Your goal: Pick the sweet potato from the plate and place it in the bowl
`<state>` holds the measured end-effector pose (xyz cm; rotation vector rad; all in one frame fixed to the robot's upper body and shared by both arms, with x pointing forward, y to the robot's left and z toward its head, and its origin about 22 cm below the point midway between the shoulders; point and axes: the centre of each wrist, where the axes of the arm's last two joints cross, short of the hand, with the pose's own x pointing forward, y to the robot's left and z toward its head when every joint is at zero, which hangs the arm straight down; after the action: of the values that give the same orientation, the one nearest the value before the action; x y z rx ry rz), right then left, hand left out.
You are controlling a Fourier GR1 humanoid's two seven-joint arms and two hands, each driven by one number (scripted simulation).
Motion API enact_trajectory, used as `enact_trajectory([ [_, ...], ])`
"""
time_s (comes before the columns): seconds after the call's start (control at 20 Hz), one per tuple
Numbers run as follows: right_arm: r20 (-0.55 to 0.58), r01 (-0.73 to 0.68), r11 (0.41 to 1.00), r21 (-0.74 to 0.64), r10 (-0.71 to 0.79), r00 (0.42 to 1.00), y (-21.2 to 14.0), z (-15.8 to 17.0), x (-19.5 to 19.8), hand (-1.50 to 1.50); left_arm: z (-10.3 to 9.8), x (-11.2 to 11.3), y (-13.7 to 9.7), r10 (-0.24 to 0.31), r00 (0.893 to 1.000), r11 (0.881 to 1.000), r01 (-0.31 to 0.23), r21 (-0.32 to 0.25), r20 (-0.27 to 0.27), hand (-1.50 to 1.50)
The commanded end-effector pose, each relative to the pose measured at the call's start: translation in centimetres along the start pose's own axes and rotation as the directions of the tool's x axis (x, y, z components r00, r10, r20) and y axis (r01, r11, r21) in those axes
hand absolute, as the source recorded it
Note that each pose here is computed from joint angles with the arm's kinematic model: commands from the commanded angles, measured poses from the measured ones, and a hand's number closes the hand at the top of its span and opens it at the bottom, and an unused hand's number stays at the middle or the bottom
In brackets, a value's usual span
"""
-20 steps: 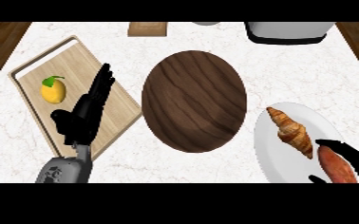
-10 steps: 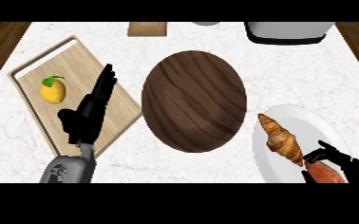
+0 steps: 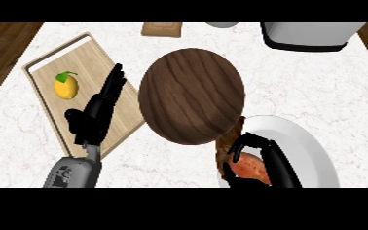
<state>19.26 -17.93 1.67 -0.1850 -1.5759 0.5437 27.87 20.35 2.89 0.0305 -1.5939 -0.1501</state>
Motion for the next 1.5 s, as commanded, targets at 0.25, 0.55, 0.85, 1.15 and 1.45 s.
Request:
enact_trajectory([
  [0.25,0.320,-0.026,0.984,-0.174,0.082,0.944,6.9,-0.5,10.4,1.50,-0.1,-0.7,0.7,-0.009,1.000,1.000,0.009,0.018,-0.022,0.00],
  [0.55,0.285,-0.121,0.951,-0.284,0.205,0.936,8.8,-0.2,13.6,1.50,-0.1,0.3,0.6,-0.004,1.000,1.000,0.005,0.026,-0.016,0.00],
  [0.85,0.201,-0.195,0.907,-0.373,0.284,0.937,9.0,-1.4,16.6,1.50,0.4,-0.7,0.5,-0.010,0.999,1.000,0.011,0.011,-0.040,0.00],
  [1.15,0.116,-0.213,0.848,-0.485,0.304,0.946,7.9,-4.0,21.3,1.50,-0.3,0.1,-0.6,0.002,1.000,1.000,-0.002,-0.009,-0.012,0.00],
  [1.45,-0.011,-0.298,0.806,-0.512,0.340,0.940,6.9,-7.3,25.7,1.50,-1.0,0.0,-0.6,0.001,1.000,1.000,-0.001,-0.008,-0.005,0.00],
])
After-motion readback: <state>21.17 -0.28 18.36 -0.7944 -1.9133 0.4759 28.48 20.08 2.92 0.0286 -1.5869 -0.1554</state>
